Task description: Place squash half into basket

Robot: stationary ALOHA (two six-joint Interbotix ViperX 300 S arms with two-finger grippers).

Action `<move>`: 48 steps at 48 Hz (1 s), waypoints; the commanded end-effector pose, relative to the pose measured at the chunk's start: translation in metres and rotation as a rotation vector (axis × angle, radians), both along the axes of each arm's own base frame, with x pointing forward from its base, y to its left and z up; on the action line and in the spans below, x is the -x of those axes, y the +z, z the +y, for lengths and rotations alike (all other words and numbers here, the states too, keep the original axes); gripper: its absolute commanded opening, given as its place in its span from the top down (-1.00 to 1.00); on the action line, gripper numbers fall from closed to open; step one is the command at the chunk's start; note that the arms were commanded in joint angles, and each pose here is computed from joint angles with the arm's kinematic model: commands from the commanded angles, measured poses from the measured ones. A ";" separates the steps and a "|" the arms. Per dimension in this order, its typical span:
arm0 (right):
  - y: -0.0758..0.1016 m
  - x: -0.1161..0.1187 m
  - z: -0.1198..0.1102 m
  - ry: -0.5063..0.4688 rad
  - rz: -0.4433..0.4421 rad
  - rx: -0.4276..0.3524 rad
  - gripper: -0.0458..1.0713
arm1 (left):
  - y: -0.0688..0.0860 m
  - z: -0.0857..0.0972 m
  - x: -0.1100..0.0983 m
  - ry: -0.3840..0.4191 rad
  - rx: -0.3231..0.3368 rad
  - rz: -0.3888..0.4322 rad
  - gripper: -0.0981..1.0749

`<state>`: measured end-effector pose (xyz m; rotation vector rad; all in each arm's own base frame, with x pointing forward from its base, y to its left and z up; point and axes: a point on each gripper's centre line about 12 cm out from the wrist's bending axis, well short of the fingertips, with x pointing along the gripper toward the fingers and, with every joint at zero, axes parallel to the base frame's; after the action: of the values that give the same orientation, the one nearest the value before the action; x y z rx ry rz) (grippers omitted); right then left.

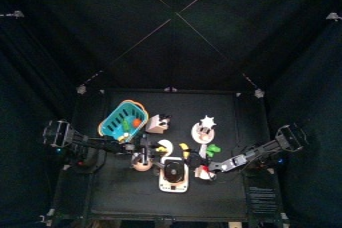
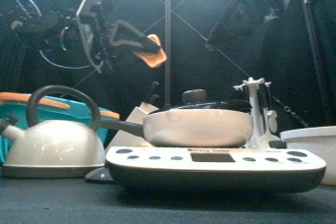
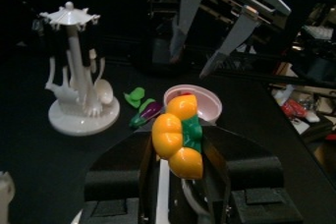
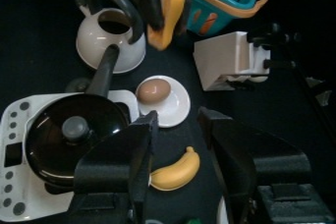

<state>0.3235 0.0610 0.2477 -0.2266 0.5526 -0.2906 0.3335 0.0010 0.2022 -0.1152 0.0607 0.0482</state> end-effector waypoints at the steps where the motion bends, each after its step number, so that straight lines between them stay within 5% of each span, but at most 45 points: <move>1: 0.012 0.004 0.001 -0.017 -0.028 -0.012 -0.46 | 0.013 0.004 0.014 0.014 0.001 -0.046 -0.19; 13: 0.008 0.008 0.002 -0.043 -0.008 -0.020 -0.46 | 0.022 0.024 0.054 0.090 0.013 -0.080 -0.19; 36: -0.022 0.012 0.010 -0.070 0.100 -0.101 -0.46 | 0.014 0.072 0.147 0.356 0.056 0.020 -0.23; 48: -0.032 0.018 0.007 -0.095 0.136 -0.115 -0.46 | 0.001 0.089 0.166 0.467 0.101 0.145 -0.54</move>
<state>0.3064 0.0694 0.2122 -0.1265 0.7177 -0.3287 0.1692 0.0846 0.2030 -0.2161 0.1517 0.4930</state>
